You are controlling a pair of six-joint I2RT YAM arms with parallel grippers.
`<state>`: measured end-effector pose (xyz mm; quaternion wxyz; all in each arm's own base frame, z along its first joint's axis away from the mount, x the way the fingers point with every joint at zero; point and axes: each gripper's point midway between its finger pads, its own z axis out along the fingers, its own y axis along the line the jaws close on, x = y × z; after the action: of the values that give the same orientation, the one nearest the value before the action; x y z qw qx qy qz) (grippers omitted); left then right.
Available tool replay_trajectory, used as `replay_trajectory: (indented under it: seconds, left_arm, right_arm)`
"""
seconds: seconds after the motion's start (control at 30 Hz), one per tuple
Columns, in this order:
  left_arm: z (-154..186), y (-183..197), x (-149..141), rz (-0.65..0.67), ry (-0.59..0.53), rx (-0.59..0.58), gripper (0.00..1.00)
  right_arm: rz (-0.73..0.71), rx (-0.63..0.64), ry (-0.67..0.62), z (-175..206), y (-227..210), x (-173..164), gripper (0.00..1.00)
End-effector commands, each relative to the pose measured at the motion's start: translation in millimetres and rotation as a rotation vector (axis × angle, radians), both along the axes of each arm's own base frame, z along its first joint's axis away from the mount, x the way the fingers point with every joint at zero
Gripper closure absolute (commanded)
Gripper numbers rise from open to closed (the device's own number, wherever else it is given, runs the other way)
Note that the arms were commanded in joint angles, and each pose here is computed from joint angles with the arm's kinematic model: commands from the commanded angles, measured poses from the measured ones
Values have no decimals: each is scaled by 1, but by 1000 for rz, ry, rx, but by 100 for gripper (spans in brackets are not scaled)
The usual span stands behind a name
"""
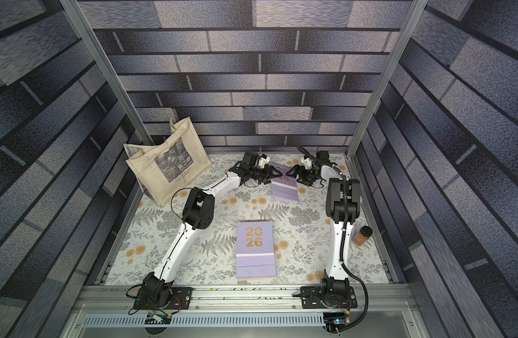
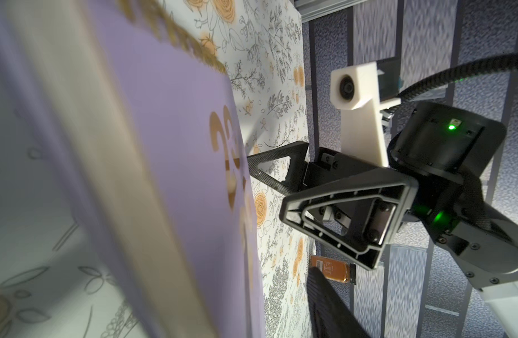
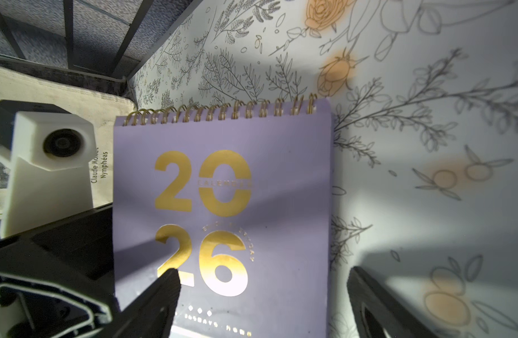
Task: Stack the calendars
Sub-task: Pick up the calendar at the center of the board.
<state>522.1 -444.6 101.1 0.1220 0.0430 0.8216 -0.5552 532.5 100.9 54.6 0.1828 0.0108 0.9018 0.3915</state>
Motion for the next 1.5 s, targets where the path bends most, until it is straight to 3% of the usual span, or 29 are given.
replay_trajectory:
  seconds: [0.0,0.1,0.33,0.57,0.67,0.8,0.93,1.1,1.2,1.3,1.47]
  left_arm:
    - [53,4,6,5,-115,-66,60]
    - [50,4,6,9,-107,-68,65]
    - [37,1,3,-2,-87,-60,65]
    - [26,6,3,3,-76,-23,82]
    - [25,7,4,6,-75,-20,100]
    - [35,11,4,-13,-92,-44,100]
    - [60,31,10,-21,-131,-69,100]
    - [119,67,-1,-80,-196,-121,100]
    - [162,92,-19,-110,-276,-132,100]
    - [202,121,-39,-130,-297,-208,100]
    - [260,171,-86,-128,-429,-315,100]
  right_arm:
    - [-19,-21,101,-22,-6,-19,8]
    - [-19,-21,102,-22,-6,-19,8]
    - [-19,-20,101,-21,-5,-20,8]
    - [-20,-19,86,-15,-5,-18,8]
    - [-24,-26,78,-10,-7,-19,8]
    - [-31,-30,44,3,-12,-20,8]
    - [-29,0,-3,29,-19,-26,8]
    - [0,17,-103,85,-16,-53,8]
    - [6,55,-163,116,-10,-70,8]
    - [11,109,-206,137,-3,-85,9]
    - [45,224,-322,176,11,-106,9]
